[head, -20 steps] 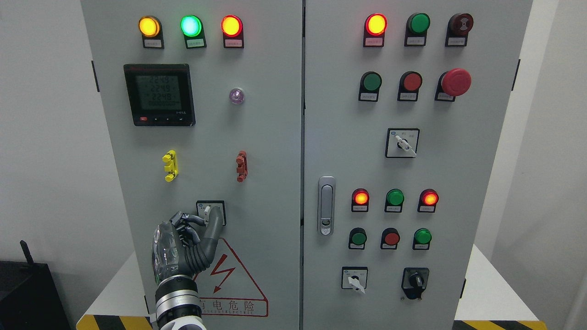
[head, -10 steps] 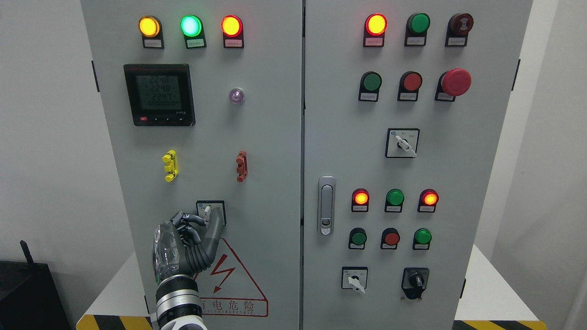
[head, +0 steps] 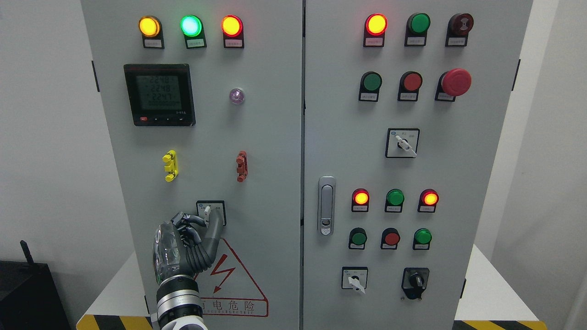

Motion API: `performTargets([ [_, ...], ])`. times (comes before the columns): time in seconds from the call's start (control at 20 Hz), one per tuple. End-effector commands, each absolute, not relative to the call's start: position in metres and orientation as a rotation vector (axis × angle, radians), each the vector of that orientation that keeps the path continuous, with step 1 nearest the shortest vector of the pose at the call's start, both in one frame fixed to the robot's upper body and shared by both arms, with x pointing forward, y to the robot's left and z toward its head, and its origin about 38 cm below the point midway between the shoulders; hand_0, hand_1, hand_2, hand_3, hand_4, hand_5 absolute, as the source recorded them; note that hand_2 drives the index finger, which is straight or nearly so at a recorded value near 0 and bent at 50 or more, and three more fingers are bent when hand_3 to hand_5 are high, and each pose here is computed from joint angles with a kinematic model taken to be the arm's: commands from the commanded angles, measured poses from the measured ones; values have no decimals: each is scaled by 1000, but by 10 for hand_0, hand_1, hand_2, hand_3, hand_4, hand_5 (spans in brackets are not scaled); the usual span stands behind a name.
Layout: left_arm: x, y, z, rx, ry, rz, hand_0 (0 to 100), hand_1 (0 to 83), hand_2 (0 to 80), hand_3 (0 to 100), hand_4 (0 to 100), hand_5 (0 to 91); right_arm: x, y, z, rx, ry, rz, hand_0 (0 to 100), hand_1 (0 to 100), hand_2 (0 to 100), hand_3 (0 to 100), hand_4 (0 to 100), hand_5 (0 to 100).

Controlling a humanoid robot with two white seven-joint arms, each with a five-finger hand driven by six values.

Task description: Turn on light switch 1

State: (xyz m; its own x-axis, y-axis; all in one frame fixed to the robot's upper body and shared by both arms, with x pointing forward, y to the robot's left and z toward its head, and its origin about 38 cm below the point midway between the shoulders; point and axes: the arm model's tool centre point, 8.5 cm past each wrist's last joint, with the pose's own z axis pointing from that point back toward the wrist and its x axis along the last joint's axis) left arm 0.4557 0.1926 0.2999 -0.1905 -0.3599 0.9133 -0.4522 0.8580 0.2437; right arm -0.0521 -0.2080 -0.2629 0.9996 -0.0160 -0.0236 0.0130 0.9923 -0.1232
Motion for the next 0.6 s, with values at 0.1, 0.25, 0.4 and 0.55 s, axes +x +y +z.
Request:
performTargets([
  [0.1,456,192,300,612,-1801,90,401,445,628,1000,1000,880,-52,-208,-263,-122,25,-10,120,389,0,0,0,0],
  [0.25,456,192,300,612,-1803,90,449,425,626,1000,1000,880,-52,-208,-263,-122,25,-10,120,389,0,0,0,0],
  [0.4,456,192,300,609,-1803,89,501,395,626,1000,1000,880,-51,-208,-263,-122,23,-12,120,389,0,0,0,0],
  [0.55,456,192,300,609,-1804,90,551,364,625,1000,1000,880,-51,-208,-263,-122,23,-12,120,389,0,0,0,0],
])
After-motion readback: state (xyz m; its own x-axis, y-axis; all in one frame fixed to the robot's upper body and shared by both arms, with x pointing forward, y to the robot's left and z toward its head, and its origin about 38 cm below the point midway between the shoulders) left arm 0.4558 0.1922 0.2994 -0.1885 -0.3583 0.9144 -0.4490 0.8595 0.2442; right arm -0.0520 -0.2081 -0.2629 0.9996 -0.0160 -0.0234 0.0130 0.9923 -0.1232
